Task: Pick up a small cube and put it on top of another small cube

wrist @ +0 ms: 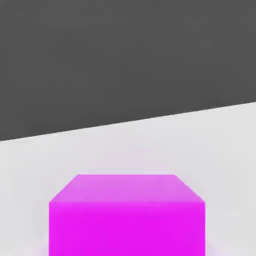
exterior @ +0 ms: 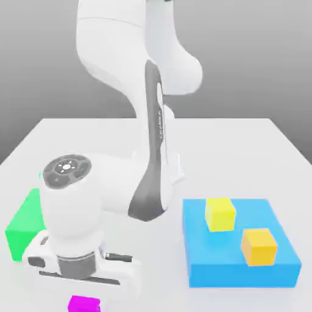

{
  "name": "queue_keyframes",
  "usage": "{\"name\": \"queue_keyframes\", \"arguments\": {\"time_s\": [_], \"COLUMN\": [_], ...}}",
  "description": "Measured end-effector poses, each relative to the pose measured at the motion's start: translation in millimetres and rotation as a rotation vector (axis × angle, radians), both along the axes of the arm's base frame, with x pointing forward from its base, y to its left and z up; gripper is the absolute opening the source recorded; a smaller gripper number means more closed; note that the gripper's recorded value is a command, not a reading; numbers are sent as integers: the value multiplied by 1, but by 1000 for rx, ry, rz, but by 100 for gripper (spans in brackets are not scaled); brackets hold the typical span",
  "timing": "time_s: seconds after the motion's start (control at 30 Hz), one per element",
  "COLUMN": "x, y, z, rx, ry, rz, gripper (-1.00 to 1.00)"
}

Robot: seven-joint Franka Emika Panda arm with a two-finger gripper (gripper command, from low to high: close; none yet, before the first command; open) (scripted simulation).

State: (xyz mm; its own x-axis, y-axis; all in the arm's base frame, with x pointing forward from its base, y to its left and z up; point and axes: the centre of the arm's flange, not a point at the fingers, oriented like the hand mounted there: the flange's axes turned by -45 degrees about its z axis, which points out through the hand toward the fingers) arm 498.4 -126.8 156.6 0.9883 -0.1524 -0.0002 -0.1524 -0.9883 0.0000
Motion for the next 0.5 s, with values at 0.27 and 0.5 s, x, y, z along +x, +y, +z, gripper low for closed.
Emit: {"name": "queue_keyframes", "arguments": {"time_s": [0.27,0.5], "x": [-48,-132], "y": [-51,-105], "z": [87,140], "rx": [-22,-32], "ry": [4,5], "rz": [-242,-599], "gripper": [-100,-100]}}
